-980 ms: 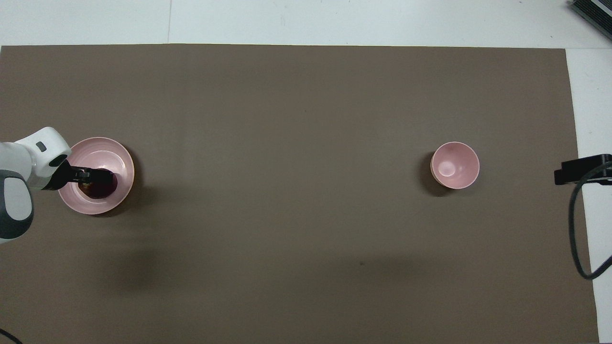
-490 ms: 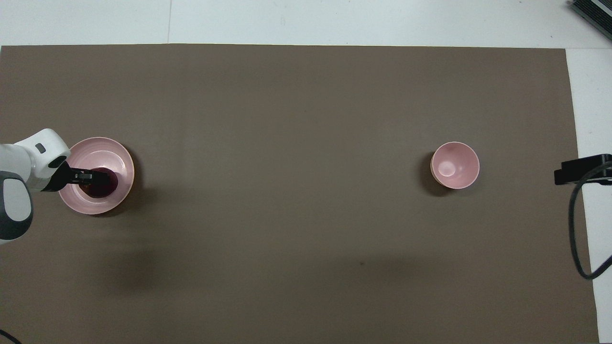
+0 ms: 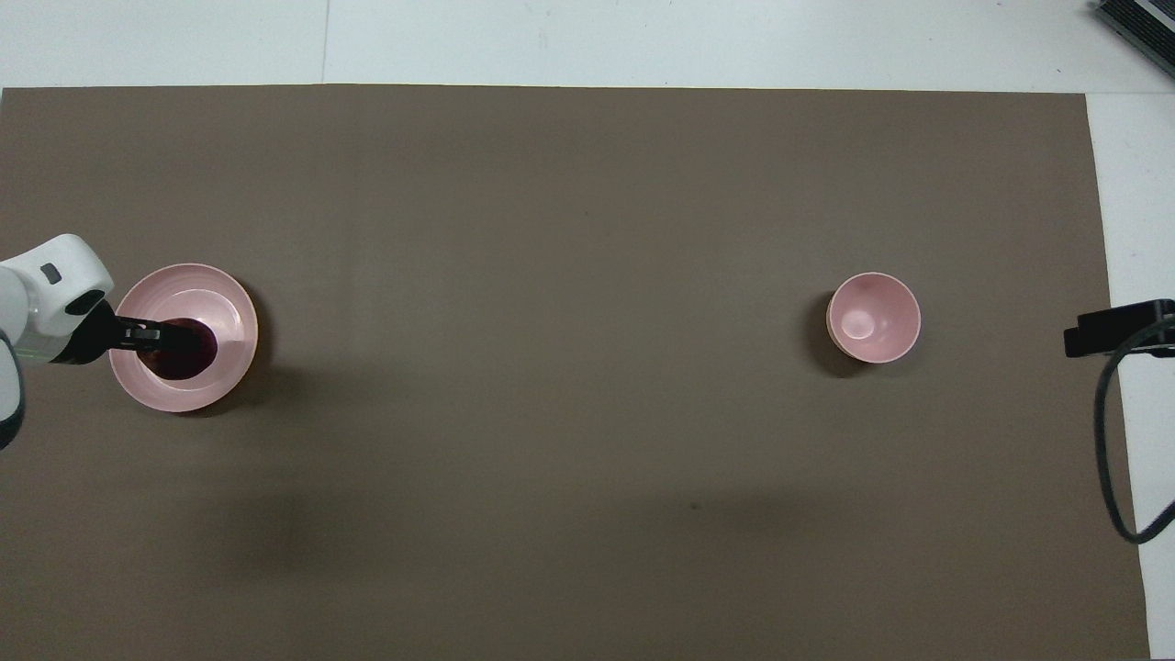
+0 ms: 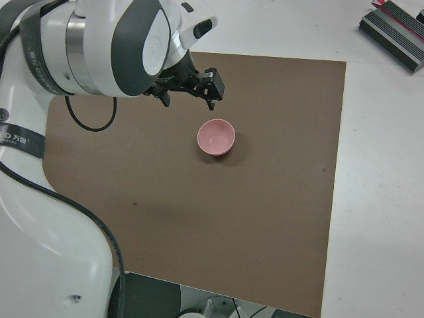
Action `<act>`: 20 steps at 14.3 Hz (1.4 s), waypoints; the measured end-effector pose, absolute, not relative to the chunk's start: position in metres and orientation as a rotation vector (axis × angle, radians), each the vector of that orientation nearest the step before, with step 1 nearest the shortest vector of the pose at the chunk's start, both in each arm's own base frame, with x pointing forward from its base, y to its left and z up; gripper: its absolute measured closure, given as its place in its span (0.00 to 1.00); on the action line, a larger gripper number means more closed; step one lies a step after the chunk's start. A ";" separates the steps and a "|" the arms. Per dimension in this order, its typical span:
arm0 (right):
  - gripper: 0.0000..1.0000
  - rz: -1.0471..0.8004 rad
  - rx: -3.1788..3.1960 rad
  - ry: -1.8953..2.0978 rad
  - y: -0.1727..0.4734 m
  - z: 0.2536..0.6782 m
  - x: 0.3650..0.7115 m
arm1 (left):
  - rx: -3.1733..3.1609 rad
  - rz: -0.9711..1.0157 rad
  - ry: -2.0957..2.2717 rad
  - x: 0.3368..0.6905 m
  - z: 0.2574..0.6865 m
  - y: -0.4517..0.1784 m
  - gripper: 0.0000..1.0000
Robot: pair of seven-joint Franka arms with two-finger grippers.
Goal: Move apple from plate to bowl
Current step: 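Lift the apple with the left gripper while the right gripper approaches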
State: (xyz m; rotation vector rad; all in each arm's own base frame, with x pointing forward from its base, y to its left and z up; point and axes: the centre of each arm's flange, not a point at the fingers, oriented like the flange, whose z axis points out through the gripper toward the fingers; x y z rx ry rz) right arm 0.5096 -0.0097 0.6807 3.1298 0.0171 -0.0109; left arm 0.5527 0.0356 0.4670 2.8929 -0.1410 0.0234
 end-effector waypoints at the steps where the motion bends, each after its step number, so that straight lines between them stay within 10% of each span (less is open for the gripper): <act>1: 0.00 -0.014 3.135 0.018 -0.009 0.680 0.509 | 2.844 0.039 -0.112 0.552 0.481 0.020 0.32; 20: 0.00 -0.485 3.289 -1.486 0.137 0.595 0.541 | 2.121 -0.027 0.187 0.507 0.599 -0.245 0.32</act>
